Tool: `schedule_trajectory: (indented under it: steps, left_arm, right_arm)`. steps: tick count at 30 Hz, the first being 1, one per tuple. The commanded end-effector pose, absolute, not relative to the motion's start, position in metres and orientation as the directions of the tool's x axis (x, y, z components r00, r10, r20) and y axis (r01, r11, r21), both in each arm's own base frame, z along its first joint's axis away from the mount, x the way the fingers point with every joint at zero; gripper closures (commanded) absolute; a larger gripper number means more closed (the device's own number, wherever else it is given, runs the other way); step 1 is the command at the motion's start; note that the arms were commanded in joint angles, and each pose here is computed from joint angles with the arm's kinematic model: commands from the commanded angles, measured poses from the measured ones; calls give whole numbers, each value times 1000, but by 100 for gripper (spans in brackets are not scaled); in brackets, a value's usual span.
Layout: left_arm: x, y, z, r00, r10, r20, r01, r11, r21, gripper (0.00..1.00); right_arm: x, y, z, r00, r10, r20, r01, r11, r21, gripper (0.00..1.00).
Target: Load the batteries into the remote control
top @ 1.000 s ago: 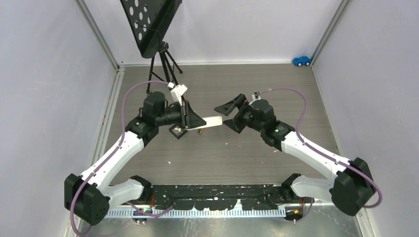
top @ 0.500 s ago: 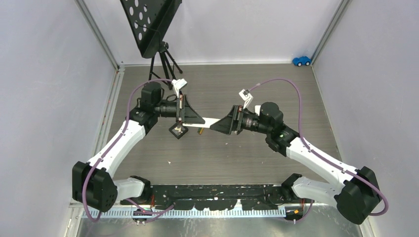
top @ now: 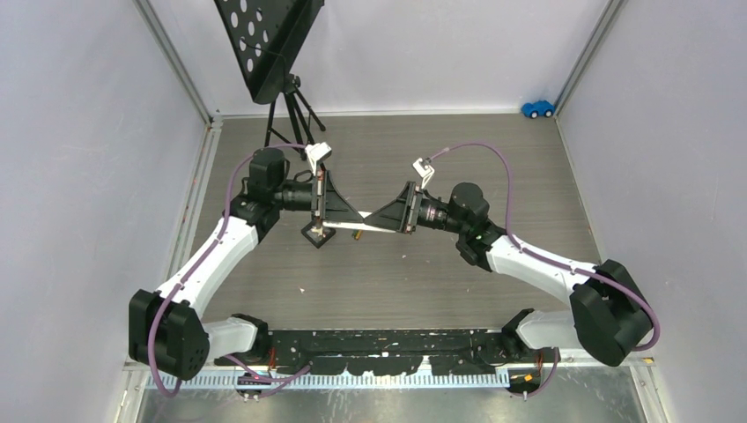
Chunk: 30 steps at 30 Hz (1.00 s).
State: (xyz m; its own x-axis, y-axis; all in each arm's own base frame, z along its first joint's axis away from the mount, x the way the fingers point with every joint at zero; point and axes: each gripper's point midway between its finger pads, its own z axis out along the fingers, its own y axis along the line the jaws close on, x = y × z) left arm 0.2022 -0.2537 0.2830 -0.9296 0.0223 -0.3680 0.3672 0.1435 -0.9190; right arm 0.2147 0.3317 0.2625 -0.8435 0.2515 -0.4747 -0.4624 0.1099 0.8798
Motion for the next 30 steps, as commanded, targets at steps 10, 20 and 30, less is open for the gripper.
schedule_trajectory:
  steps: [10, 20, 30]
  left_arm:
    - [188, -243, 323, -905, 18, -426, 426, 42, -904, 100]
    - [194, -240, 323, -910, -11, -415, 414, 44, -909, 100]
    - [210, -242, 286, -936, -25, -351, 346, 125, -930, 100]
  right_arm:
    - [221, 316, 258, -827, 276, -490, -495, 59, 867, 78]
    - [239, 309, 250, -829, 306, -468, -455, 116, 883, 58]
    - [254, 301, 236, -831, 348, -434, -360, 257, 897, 32]
